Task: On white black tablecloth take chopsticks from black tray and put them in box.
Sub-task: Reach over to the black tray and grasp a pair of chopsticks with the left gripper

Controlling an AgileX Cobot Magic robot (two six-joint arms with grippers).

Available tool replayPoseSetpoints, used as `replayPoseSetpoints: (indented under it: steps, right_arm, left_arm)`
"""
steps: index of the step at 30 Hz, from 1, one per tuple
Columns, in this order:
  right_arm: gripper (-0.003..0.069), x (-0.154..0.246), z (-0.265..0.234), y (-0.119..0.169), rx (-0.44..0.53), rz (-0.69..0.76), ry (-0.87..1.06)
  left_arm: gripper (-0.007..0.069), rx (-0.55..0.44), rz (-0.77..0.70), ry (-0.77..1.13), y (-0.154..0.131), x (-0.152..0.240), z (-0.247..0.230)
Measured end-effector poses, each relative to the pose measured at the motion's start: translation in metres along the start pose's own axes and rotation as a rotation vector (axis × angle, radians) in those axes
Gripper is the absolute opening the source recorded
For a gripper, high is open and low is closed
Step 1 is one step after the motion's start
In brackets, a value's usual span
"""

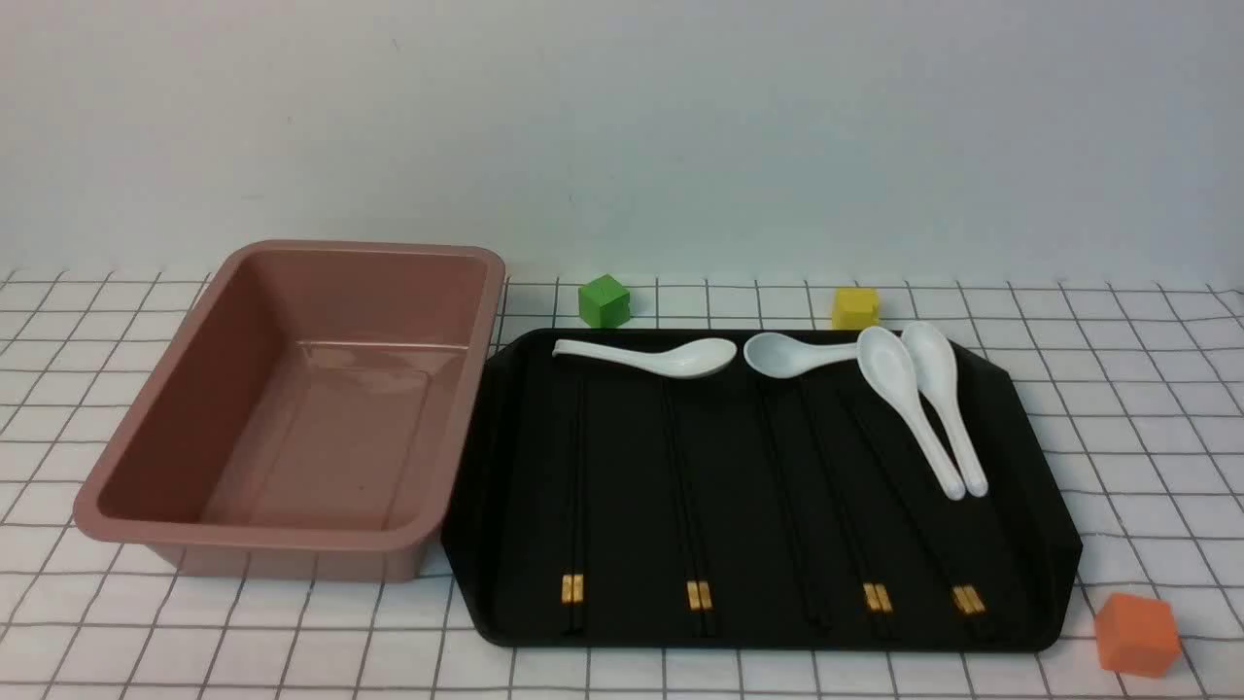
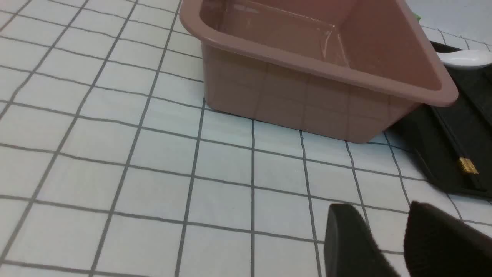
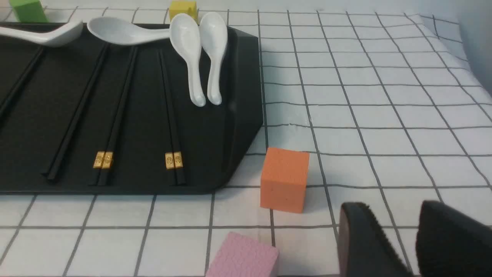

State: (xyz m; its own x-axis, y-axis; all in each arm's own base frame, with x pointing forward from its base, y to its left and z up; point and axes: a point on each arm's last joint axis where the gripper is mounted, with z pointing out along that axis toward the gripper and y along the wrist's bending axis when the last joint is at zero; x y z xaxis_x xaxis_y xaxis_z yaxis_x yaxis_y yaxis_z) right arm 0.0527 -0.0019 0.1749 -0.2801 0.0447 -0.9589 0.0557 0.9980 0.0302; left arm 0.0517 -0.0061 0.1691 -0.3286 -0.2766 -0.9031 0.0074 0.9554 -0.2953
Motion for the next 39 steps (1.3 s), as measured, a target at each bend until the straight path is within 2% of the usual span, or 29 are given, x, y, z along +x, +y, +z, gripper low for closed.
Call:
replayPoseSetpoints:
  steps: [16, 34, 36, 39]
  right_arm:
    - [0.0240, 0.0000, 0.0000, 0.0000, 0.000, 0.000, 0.000]
    - [0.0240, 0.0000, 0.0000, 0.0000, 0.000, 0.000, 0.000]
    - [0.0240, 0.0000, 0.0000, 0.0000, 0.000, 0.000, 0.000]
    - [0.0240, 0.0000, 0.0000, 0.0000, 0.000, 0.000, 0.000]
  left_arm:
    - [0.0238, -0.025, 0.066, -0.007, 0.0022, -0.0007, 0.0000]
    - [0.0238, -0.027, 0.073, -0.009, 0.0024, -0.0009, 0.0000]
    - [0.0238, -0.021, 0.050, -0.010, 0.0019, -0.0010, 0.0000]
    - [0.0238, 0.022, -0.142, 0.003, -0.0020, 0.0001, 0.0000]
